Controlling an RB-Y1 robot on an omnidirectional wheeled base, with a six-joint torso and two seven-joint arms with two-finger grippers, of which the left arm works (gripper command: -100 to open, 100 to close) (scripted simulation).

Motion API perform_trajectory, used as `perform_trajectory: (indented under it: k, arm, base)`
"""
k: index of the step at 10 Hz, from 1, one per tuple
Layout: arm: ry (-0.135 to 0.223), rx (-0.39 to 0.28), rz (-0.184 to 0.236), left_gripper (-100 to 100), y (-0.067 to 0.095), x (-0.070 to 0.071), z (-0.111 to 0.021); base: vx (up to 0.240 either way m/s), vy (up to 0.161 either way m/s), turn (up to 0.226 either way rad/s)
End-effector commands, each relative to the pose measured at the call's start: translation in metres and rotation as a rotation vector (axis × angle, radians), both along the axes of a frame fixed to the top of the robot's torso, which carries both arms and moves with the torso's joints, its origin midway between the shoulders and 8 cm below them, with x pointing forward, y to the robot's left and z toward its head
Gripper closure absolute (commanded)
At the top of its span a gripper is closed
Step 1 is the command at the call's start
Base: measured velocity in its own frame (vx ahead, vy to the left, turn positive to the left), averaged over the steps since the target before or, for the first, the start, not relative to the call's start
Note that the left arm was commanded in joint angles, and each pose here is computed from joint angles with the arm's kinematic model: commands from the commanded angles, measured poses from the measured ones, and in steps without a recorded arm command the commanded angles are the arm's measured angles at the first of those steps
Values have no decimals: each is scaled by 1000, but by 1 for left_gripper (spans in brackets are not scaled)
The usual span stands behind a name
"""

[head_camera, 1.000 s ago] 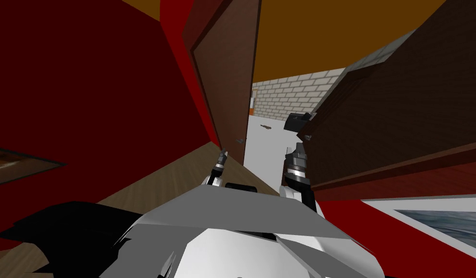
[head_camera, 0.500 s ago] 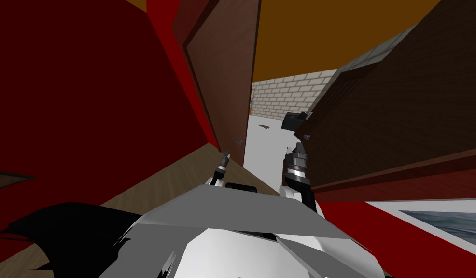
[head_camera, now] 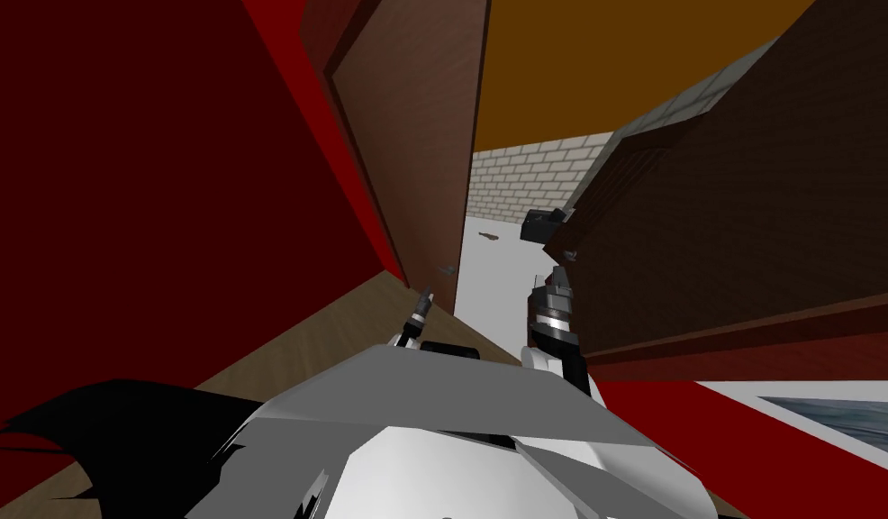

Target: Push the door open

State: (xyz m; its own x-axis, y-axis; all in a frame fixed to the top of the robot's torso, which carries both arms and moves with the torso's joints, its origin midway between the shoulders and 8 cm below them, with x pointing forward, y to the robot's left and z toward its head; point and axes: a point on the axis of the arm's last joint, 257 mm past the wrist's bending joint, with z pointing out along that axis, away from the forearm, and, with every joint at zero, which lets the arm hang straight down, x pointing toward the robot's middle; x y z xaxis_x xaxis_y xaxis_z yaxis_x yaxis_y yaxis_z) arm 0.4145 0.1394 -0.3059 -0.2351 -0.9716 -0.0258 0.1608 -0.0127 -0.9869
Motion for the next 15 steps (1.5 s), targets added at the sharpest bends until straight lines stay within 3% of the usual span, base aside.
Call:
perform_trajectory:
  k: [1, 10, 13, 15]
  arm:
    - [18, 1, -14, -100, -5, -2, -10]
    - [135, 19, -105, -100, -42, -24, -73]
    - [157, 22, -122, -100, -49, -29, -84]
    - [155, 25, -115, -100, -45, -25, -83]
  base:
    - [91, 72, -69]
    - [107, 89, -88]
    - [102, 73, -48]
    - [76, -15, -24]
